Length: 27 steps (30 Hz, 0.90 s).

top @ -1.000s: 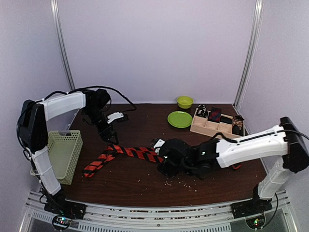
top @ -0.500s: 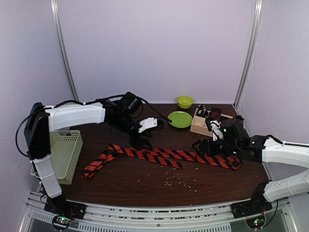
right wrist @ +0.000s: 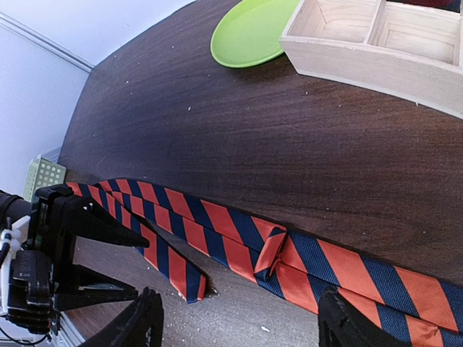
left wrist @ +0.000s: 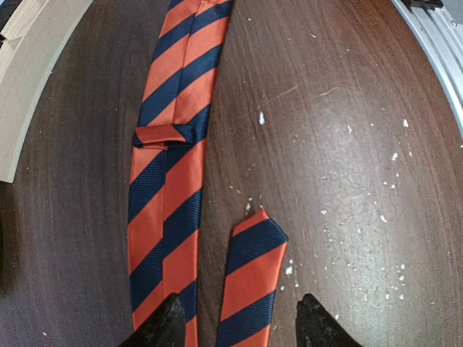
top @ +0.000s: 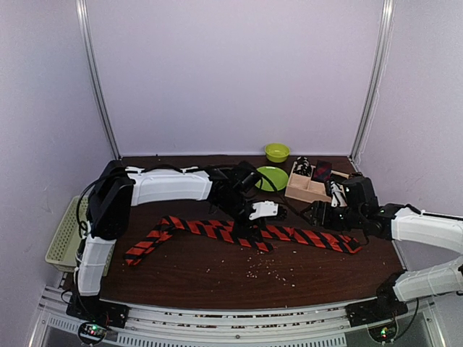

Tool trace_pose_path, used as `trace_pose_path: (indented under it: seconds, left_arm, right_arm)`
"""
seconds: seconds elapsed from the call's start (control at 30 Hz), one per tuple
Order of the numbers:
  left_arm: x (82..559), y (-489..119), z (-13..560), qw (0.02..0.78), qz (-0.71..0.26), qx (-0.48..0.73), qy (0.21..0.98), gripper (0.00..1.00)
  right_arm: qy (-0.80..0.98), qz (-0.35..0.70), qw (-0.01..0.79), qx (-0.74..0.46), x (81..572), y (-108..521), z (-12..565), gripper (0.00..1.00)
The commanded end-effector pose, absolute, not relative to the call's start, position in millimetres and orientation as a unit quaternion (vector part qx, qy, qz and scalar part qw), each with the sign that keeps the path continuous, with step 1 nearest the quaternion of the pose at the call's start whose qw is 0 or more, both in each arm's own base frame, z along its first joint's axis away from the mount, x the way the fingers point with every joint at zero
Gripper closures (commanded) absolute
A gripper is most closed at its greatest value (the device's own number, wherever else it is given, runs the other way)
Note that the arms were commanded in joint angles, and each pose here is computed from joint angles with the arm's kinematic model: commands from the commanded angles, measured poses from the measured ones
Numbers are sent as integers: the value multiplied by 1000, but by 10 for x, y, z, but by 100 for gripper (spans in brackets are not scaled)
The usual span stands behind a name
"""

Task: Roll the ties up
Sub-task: Tie the tie at the center of the board.

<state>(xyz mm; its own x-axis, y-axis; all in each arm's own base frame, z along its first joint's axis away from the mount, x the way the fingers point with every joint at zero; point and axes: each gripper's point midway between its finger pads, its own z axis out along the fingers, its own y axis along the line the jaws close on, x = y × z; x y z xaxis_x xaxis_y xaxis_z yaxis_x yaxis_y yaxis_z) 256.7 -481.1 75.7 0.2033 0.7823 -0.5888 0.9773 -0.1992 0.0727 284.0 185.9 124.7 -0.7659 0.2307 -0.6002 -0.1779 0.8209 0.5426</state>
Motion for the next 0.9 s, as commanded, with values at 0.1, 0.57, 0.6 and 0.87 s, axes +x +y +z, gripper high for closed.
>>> trace_pose_path:
  seconds: [0.1,0.57,0.6,0.87]
  left_arm:
    - [2498,-4858,567,190,-231,758,580,48]
    - [2442,-4730,274,153,-225,750,603,46]
    - [2440,-4737,338,161,-229,747,603,45]
    - [2764,-4714,374,178,-235,693,659,31]
  right_arm:
    - [890,315,328,44,2946,1847,1154,31]
    - [900,333,281,16,3225,2258,905,50]
    - [901,331,279,13,3241,2286,894,51]
    - [907,326,265,19,3275,2329,743,53]
